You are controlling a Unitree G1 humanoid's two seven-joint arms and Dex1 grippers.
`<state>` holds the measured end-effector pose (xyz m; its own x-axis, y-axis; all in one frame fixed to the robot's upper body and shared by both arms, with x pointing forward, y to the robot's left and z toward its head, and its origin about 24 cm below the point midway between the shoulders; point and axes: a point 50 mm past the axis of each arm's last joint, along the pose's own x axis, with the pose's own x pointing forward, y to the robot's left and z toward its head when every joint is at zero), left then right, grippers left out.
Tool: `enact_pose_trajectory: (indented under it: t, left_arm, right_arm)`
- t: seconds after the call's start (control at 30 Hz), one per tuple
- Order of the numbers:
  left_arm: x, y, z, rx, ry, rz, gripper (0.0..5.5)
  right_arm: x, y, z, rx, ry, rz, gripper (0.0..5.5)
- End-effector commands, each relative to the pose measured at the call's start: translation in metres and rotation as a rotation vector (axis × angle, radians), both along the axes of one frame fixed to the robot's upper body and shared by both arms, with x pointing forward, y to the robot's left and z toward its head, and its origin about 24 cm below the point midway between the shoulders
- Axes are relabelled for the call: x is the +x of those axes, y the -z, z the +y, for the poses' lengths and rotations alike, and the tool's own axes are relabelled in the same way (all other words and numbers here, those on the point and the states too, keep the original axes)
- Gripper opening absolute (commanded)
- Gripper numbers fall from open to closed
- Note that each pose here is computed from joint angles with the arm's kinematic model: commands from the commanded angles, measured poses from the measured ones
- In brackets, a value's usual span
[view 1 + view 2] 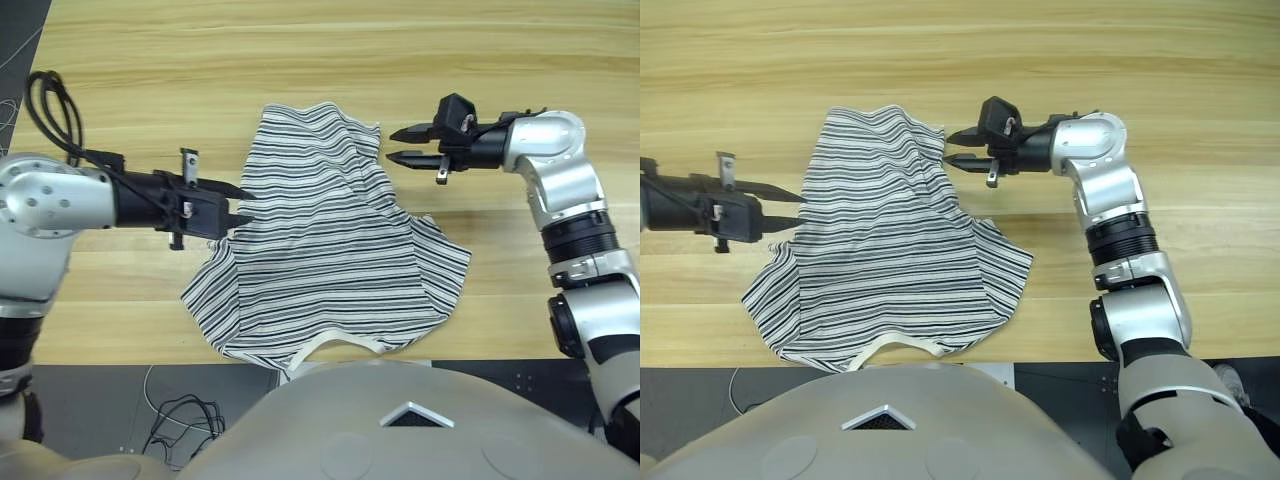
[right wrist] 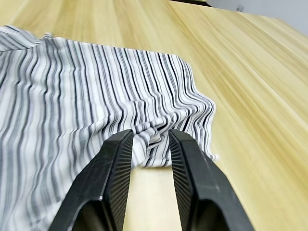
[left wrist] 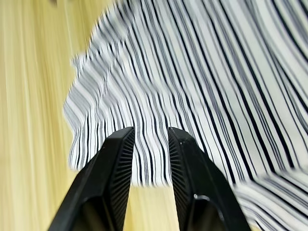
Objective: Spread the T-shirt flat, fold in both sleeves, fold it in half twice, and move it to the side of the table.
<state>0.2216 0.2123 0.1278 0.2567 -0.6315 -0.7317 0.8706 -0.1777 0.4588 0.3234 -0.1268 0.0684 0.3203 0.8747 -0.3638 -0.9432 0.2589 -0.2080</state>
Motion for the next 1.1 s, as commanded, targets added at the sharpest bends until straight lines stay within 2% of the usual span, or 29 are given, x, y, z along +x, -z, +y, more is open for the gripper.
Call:
enact_pose_trajectory:
  t: [0.03, 0.13, 0.33, 0.63, 0.77, 0.87, 1.1]
  left_arm:
    - [0.027, 0.038, -0.017, -0.061, -0.044, 0.004, 1.29]
    - [0.039, 0.065, -0.009, -0.033, -0.102, 0.043, 1.29]
    - [0.053, 0.102, 0.027, 0.083, -0.221, 0.084, 1.29]
    - [0.046, 0.115, 0.026, 0.067, -0.172, 0.106, 1.29]
    - [0.041, 0.118, 0.028, 0.064, -0.170, 0.113, 1.29]
    - [0.040, 0.120, 0.026, 0.056, -0.160, 0.115, 1.29]
    - [0.032, 0.122, 0.029, 0.056, -0.160, 0.126, 1.29]
  right_arm:
    - [0.017, 0.011, 0.022, -0.037, 0.061, -0.029, 1.36]
    - [0.028, 0.015, 0.025, -0.046, 0.141, -0.040, 1.36]
    - [0.036, 0.020, 0.030, -0.072, 0.218, -0.022, 1.36]
    - [0.022, 0.057, 0.031, -0.262, 0.248, 0.046, 1.36]
    - [0.021, 0.065, 0.031, -0.408, 0.263, -0.023, 1.36]
    - [0.030, 0.061, 0.017, -0.513, 0.371, -0.109, 1.36]
    - [0.056, 0.027, -0.044, -0.712, 0.624, -0.260, 1.36]
